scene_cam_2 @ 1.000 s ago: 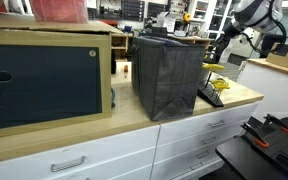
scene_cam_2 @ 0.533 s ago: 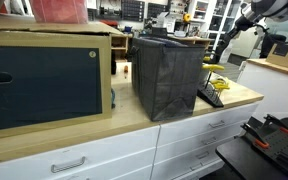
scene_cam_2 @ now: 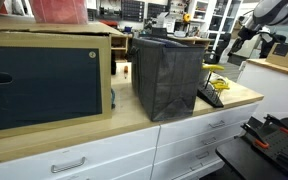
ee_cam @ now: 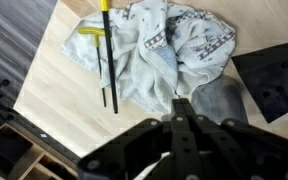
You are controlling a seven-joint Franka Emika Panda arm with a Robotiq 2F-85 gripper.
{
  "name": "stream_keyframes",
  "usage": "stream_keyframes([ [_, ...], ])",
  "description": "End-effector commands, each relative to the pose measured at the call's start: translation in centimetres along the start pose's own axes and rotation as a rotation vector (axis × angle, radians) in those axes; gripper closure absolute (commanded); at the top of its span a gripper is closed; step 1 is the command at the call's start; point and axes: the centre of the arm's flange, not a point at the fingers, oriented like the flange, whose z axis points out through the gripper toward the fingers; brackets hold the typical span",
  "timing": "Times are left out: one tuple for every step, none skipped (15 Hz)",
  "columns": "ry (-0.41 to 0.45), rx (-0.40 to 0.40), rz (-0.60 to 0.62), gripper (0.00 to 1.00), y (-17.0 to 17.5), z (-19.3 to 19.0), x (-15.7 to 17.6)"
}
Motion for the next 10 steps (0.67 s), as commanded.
stream_keyframes([
  [-0.048,0.046,-0.017,1.0,-0.9,4.8,4.1],
  [-0.062,0.061,-0.02,1.0,-1.6,6.3,5.1],
  [-0.072,0.073,-0.022,1.0,-2.2,7.5,5.9],
  [-0.085,0.086,-0.023,1.0,-2.7,8.9,6.8],
  [-0.095,0.098,-0.021,1.0,-3.3,10.2,7.7],
  [-0.101,0.109,-0.019,1.0,-3.7,11.3,8.4],
  [-0.109,0.118,-0.012,1.0,-4.0,12.3,9.2],
  [-0.109,0.121,-0.004,1.0,-4.0,13.1,9.5],
  [-0.103,0.12,0.008,1.0,-4.0,13.7,9.9],
  [-0.09,0.114,0.017,1.0,-3.7,13.6,10.3],
])
